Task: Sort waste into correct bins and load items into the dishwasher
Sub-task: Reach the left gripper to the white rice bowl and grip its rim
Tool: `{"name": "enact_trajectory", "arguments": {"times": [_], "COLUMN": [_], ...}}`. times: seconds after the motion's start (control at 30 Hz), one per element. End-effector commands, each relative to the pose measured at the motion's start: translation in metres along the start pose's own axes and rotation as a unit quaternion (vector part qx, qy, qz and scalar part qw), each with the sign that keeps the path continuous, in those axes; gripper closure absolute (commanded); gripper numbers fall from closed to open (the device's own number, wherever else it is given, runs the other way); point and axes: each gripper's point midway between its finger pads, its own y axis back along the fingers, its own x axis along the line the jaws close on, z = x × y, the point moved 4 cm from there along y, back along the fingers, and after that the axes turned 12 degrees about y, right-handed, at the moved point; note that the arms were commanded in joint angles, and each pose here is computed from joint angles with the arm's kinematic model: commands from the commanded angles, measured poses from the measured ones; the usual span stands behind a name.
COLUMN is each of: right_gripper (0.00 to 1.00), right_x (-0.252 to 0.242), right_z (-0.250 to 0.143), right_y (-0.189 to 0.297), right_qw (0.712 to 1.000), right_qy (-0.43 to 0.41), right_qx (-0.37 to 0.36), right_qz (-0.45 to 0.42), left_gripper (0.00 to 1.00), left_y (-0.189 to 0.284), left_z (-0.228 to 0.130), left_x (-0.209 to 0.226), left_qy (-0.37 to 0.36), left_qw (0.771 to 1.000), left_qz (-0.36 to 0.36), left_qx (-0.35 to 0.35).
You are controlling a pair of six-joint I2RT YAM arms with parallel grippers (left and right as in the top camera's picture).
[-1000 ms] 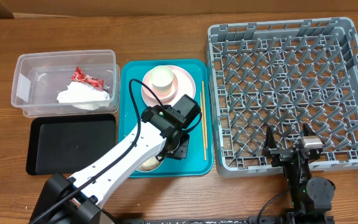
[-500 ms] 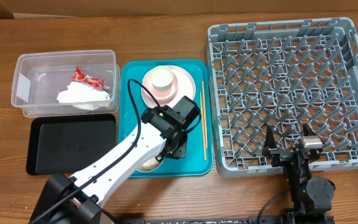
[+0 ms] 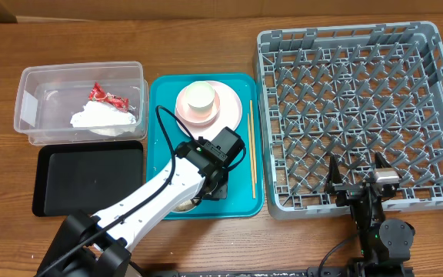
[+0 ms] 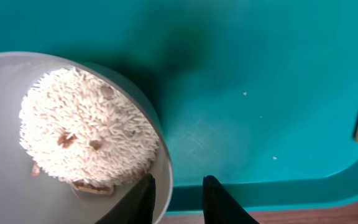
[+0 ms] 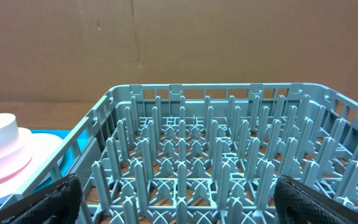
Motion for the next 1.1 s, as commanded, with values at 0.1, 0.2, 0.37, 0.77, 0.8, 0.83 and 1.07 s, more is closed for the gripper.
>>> {"name": "enact_trajectory", "arguments": {"times": [0.1,0.2,0.37,0.77,0.8,0.83,1.07], "right_gripper": [0.00,0.00,0.00,0.00,0.00,0.00,0.00], "right_x": [0.000,0.000,0.000,0.000,0.000,0.000,0.000], "right_z": [-0.001,-0.001,-0.001,-0.001,-0.001,-0.001,-0.001], "right_y": [0.000,0.000,0.000,0.000,0.000,0.000,0.000], "right_qw": [1.000,1.000,1.000,1.000,1.000,1.000,1.000], "right_qy": [0.000,0.000,0.000,0.000,0.000,0.000,0.000], "right_qx": [-0.005,-0.005,-0.005,-0.005,-0.005,-0.005,-0.005], "right_qz": [0.000,0.000,0.000,0.000,0.000,0.000,0.000], "left_gripper": [0.72,0.72,0.73,0.81,0.83,0.85,0.88], "left_y": [-0.006,-0.011,-0.015,-0.020,-0.021,-0.022,-0.022], "left_z": [0.004,0.003,0.000,-0.004,-0.005,-0.006,-0.007], "left_x": [0.005,0.007,0.009,0.013,0.013,0.013,0.009], "left_qy": [0.007,0.013,0.013,0.018,0.022,0.026,0.028], "left_qw": [1.000,0.999,0.999,0.999,0.999,0.999,1.000], "left_qz": [0.019,0.019,0.023,0.027,0.026,0.026,0.011], "left_qx": [-0.023,-0.023,-0.020,-0.014,-0.014,-0.012,-0.005]}}
